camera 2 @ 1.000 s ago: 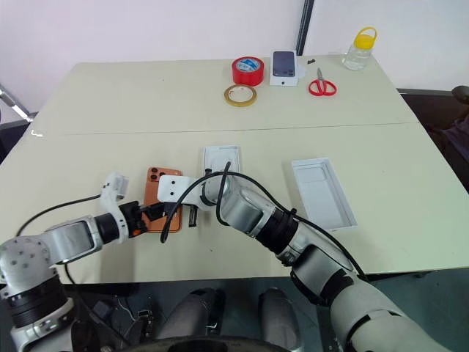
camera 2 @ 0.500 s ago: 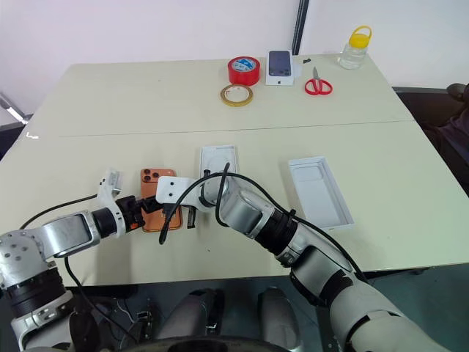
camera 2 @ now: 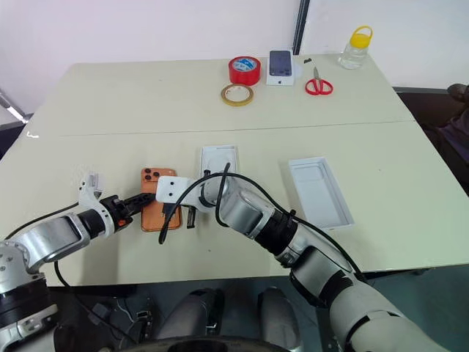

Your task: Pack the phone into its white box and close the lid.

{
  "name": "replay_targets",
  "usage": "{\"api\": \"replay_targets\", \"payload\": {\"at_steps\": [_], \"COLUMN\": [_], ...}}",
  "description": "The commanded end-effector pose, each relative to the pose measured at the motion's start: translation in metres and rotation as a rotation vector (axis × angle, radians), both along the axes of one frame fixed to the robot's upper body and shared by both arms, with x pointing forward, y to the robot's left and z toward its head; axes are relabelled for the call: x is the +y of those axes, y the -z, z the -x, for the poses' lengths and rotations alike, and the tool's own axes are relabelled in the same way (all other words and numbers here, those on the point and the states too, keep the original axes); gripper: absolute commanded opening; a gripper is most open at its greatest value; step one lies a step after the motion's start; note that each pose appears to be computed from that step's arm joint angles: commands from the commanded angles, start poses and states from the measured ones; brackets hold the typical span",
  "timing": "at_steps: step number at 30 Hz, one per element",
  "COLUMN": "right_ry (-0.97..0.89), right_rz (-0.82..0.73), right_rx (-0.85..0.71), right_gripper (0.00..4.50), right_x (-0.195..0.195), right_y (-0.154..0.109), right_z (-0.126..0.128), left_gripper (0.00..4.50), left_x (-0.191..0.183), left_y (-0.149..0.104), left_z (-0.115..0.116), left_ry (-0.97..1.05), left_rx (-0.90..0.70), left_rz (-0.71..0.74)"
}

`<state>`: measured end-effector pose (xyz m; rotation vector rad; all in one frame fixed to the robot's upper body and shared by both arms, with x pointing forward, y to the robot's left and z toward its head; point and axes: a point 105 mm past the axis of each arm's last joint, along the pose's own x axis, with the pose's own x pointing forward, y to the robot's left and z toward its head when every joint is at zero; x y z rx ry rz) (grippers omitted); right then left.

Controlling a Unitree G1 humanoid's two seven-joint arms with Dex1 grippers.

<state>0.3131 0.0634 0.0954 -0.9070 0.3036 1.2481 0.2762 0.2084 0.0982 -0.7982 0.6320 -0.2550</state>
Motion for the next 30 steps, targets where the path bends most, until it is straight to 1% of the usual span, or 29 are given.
{"api": "replay_targets", "payload": {"at_steps": [1,5,8,9,12,15,19,21,23,25,30], "right_ry": [-0.014,-0.013,-0.006,0.008,0.039,0.061,0.067,0.074,0.105,0.156,0.241], "right_rz": [-0.024,-0.026,-0.052,-0.078,-0.142,-0.224,-0.287,-0.312,-0.327,-0.35,-0.322], "right_rx": [-0.01,-0.017,-0.032,-0.026,-0.022,-0.007,0.01,0.008,-0.007,-0.026,-0.043], "right_gripper": [0.0,0.0,0.0,0.0,0.0,0.0,0.0,0.0,0.0,0.0,0.0], "right_x": [0.004,0.004,0.004,0.004,-0.002,-0.018,-0.041,-0.062,-0.082,-0.097,-0.121], "right_y": [-0.006,-0.007,-0.015,-0.021,-0.041,-0.065,-0.084,-0.092,-0.097,-0.099,-0.09], "right_z": [0.004,0.003,-0.001,-0.002,-0.005,-0.004,0.002,0.005,0.003,-0.002,-0.01], "left_gripper": [1.23,1.23,0.45,0.05,0.05,0.05,0.05,0.05,0.05,0.05,0.05], "left_x": [-0.002,-0.003,-0.003,-0.003,-0.004,-0.005,-0.011,-0.024,-0.042,-0.058,-0.088], "left_y": [-0.01,-0.01,-0.013,-0.016,-0.026,-0.042,-0.06,-0.073,-0.084,-0.087,-0.077], "left_z": [0.001,0.003,0.003,0.003,0.001,-0.006,-0.016,-0.024,-0.032,-0.04,-0.053], "left_ry": [-0.022,-0.037,-0.046,-0.048,-0.048,-0.051,-0.038,0.004,0.06,0.104,0.192], "left_rx": [-0.031,-0.021,-0.023,-0.029,-0.06,-0.107,-0.165,-0.205,-0.226,-0.218,-0.18], "left_rz": [0.074,0.113,0.137,0.149,0.169,0.191,0.211,0.223,0.238,0.26,0.255]}}
